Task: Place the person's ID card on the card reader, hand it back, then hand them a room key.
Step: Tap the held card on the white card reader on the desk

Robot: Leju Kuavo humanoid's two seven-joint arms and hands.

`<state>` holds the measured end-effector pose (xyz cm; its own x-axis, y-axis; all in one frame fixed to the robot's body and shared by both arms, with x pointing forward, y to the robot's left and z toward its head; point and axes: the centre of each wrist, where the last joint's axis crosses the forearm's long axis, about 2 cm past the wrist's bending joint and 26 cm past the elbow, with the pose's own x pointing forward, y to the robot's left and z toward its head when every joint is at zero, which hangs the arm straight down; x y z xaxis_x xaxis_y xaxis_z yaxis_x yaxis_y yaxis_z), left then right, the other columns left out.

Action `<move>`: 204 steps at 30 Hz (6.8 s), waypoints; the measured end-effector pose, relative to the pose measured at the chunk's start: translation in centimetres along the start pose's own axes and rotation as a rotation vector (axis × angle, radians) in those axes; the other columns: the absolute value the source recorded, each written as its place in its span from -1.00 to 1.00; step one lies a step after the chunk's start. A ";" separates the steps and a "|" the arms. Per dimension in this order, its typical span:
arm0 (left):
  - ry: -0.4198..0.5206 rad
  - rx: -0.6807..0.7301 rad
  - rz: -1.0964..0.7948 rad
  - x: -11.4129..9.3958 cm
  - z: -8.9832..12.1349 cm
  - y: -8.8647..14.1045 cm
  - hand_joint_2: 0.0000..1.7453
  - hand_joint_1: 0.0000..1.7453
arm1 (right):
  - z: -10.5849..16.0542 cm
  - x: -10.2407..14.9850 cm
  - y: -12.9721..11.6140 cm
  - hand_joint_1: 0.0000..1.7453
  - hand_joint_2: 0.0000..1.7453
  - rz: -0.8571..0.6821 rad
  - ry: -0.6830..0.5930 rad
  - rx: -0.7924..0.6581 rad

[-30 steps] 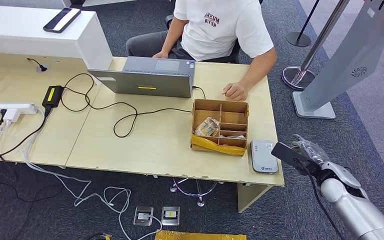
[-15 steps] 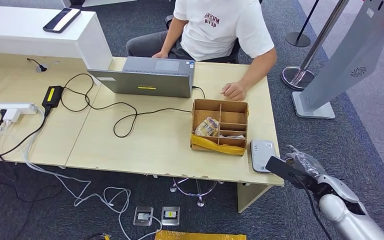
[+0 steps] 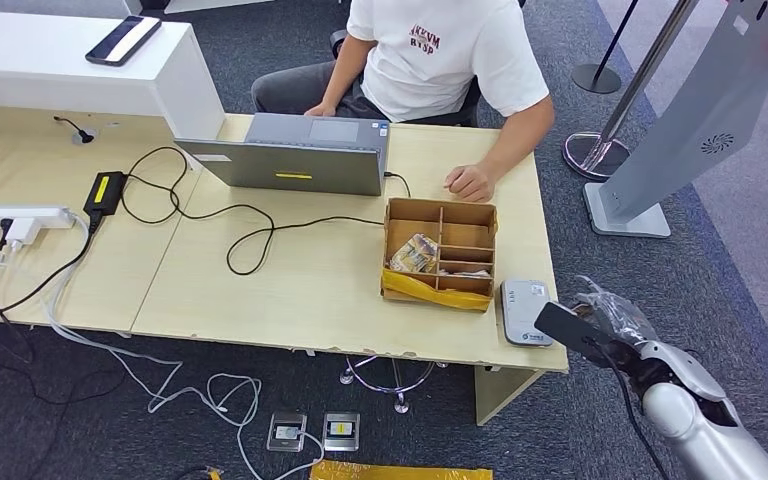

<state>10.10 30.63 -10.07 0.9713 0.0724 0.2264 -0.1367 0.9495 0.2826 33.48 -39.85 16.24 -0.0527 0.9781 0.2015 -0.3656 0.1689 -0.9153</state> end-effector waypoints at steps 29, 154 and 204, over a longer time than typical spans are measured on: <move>0.000 0.000 0.000 0.0 0.0 0.0 1.00 -1.00 | 0.1 0.2 -0.2 1.00 1.00 0.000 -0.010 -0.008; 0.029 0.029 0.059 0.1 0.6 -1.7 1.00 -1.00 | -2.3 5.1 -1.5 1.00 1.00 -0.011 -0.137 -0.337; 0.079 0.030 0.135 0.1 0.6 -1.8 1.00 -1.00 | -2.6 3.2 1.6 1.00 1.00 -0.024 -0.050 -0.244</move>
<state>10.31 28.75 -9.99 0.9557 0.2240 0.1911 -0.2721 0.9198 0.2827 35.11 -36.08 14.49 -0.0949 0.9672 0.2358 -0.1320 0.2225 -0.9659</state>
